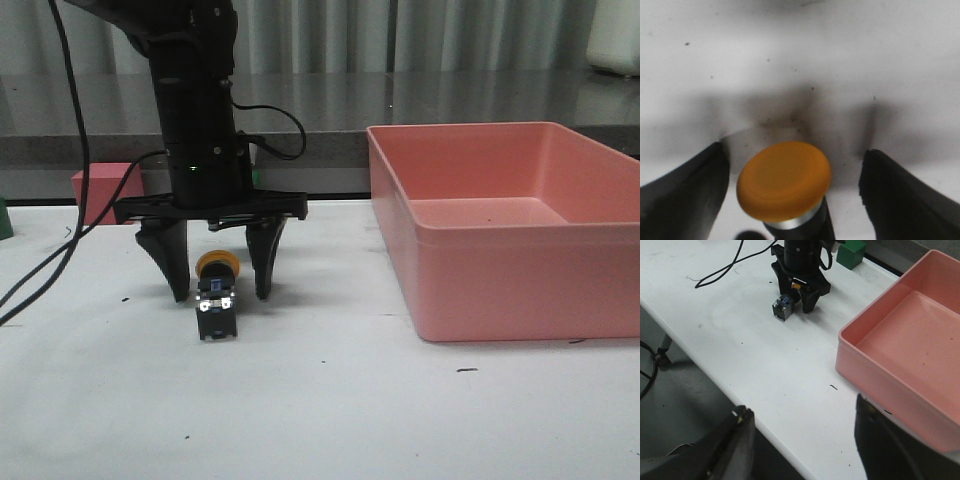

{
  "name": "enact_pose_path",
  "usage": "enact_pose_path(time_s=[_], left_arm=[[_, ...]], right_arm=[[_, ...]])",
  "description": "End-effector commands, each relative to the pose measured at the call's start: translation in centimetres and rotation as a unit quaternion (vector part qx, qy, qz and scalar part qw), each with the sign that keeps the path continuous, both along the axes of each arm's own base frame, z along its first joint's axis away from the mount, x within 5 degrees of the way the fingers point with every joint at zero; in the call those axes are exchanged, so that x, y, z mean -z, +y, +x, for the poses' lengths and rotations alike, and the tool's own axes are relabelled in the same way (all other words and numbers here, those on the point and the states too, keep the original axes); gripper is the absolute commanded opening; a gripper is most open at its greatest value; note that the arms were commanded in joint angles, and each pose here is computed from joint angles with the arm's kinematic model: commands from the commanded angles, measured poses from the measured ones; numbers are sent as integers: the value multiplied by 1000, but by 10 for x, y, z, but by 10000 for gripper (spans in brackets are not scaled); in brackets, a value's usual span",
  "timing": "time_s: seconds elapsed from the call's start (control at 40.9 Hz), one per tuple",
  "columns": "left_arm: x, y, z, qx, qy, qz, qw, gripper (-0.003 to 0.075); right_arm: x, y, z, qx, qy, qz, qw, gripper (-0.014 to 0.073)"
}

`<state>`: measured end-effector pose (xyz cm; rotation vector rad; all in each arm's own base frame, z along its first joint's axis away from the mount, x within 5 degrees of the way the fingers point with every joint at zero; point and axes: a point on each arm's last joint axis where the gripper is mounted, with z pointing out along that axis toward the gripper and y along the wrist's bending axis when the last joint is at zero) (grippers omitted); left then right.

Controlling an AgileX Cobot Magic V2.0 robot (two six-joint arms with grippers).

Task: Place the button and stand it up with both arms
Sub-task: 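Lower the open left gripper over the lying button and close on it, then lift the button with the left gripper and rotate it cap-up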

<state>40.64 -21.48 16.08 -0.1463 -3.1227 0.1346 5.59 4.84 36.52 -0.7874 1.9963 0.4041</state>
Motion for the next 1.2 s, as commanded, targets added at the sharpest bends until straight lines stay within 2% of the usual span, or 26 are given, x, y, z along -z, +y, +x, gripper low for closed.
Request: enact_pose_path(time_s=[0.0, 0.147, 0.293, 0.391, 0.562, 0.783, 0.978, 1.174], left_arm=[[-37, 2, -3, -8, -21, -20, 1000, 399], [-37, 2, -3, -8, -22, -20, 1000, 281], [-42, 3, -3, -5, -28, -14, 999, 227], [-52, 5, -4, 9, -41, -13, 999, 225], [-95, 11, -14, 51, -89, -29, 994, 225], [-145, 36, -36, 70, -169, 6, 983, 225], [-161, 68, -62, 115, -210, -1, 971, 225], [-163, 108, -92, 113, -258, -37, 959, 225]], right_arm=[[-13, 2, 1, -4, -35, 27, 999, 460], [-13, 2, 1, -4, -35, 27, 999, 460], [-13, 2, 1, -4, -35, 27, 999, 460], [-13, 2, 1, -4, -35, 27, 999, 460], [-13, 2, 1, -4, -35, 27, 999, 460], [-13, 2, 1, -4, -35, 27, 999, 460], [-13, 2, 1, -4, -35, 27, 999, 460], [-13, 2, 1, -4, -35, 27, 999, 460]])
